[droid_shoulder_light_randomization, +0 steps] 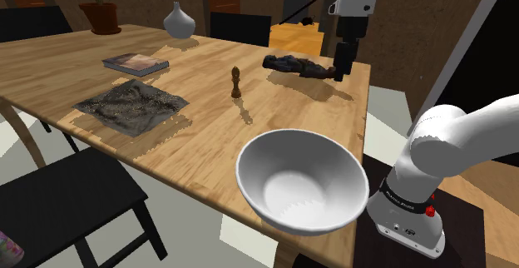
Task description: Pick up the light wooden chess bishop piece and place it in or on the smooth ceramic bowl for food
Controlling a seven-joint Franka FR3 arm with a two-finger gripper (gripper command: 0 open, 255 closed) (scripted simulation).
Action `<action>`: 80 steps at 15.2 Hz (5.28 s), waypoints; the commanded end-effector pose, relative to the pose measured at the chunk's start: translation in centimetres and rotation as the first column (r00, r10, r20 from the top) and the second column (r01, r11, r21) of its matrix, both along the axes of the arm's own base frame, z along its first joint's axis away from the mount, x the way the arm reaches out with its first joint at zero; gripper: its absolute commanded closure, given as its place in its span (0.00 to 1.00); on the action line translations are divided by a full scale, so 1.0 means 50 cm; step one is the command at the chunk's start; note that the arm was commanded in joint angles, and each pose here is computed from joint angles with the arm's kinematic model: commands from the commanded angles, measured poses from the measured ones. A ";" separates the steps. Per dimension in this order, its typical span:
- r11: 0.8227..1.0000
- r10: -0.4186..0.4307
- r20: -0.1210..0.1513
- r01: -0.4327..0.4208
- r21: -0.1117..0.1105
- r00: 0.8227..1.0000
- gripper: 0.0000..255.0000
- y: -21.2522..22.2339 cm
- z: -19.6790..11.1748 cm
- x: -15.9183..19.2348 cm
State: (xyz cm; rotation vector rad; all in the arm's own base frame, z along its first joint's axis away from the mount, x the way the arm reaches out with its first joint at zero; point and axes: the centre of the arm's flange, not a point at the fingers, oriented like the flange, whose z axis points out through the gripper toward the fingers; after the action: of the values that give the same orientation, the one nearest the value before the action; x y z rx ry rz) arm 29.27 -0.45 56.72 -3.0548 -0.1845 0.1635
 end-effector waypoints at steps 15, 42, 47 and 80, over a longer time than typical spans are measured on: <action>0.999 0.048 0.163 -0.045 -0.025 0.985 0.00 0.234 0.011 0.241; 0.996 0.084 0.276 -0.074 -0.046 0.957 1.00 0.411 -0.039 0.416; 0.996 0.084 0.276 -0.074 -0.046 0.957 1.00 0.411 -0.039 0.416; 0.996 0.084 0.277 -0.074 -0.046 0.957 1.00 0.411 0.266 0.416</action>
State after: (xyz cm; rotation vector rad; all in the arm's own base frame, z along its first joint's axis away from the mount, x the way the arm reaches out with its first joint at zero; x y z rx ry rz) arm 50.01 19.99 69.44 -3.0938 -0.3244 -0.2646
